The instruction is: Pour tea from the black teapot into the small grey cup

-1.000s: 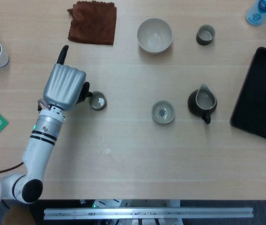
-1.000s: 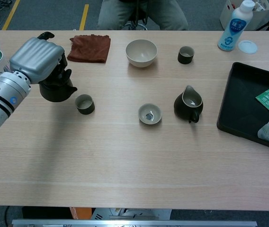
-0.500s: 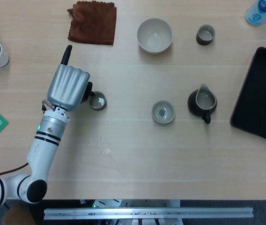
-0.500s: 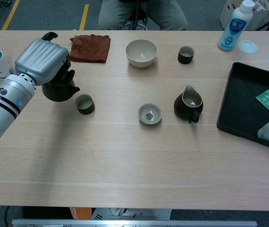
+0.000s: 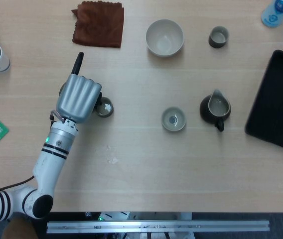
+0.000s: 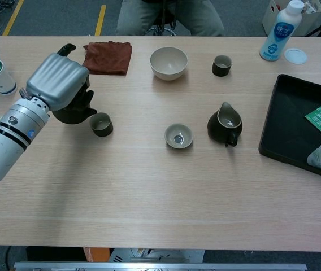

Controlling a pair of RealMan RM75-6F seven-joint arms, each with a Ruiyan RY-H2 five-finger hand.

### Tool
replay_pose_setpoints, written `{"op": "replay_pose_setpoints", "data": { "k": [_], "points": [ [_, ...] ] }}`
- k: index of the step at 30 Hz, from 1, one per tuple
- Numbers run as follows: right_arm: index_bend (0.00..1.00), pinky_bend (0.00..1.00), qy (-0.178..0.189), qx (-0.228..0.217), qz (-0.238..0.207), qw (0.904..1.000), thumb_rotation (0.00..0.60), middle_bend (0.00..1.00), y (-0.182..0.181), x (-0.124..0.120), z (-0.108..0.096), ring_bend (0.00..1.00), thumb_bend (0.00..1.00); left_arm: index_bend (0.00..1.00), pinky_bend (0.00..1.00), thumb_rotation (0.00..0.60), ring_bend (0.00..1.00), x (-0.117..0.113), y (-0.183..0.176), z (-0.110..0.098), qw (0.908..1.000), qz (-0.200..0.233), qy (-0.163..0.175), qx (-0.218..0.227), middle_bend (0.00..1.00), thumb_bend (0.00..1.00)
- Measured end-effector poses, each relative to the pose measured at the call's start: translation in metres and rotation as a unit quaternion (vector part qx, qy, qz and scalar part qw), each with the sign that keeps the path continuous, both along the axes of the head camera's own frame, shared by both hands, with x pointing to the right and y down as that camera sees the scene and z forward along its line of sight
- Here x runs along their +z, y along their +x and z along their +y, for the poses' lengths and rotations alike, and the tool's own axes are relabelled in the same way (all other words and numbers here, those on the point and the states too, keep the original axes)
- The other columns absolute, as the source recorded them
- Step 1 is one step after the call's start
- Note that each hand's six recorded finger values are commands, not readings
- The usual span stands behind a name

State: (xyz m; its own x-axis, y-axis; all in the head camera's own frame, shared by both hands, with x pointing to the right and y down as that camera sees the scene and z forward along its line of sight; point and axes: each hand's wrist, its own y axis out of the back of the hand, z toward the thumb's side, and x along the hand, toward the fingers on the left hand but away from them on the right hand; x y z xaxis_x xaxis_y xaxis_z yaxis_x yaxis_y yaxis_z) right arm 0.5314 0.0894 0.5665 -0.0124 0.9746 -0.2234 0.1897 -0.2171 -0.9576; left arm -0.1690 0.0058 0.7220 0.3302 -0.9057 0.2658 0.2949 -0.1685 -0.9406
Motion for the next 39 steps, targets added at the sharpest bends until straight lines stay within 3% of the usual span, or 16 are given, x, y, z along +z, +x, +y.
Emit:
{"op": "replay_pose_setpoints", "data": {
  "k": [39],
  "points": [
    [0.43,0.23,0.001,0.004,0.000,1.0000,0.600,0.36,0.0048,-0.0002,0.0011,0.21,0.00,0.89,0.10,0.523,0.79,0.0075,0.0051,0.0059,0.9967,-0.049,0.052,0.040,1.00,0.50]
  ]
}}
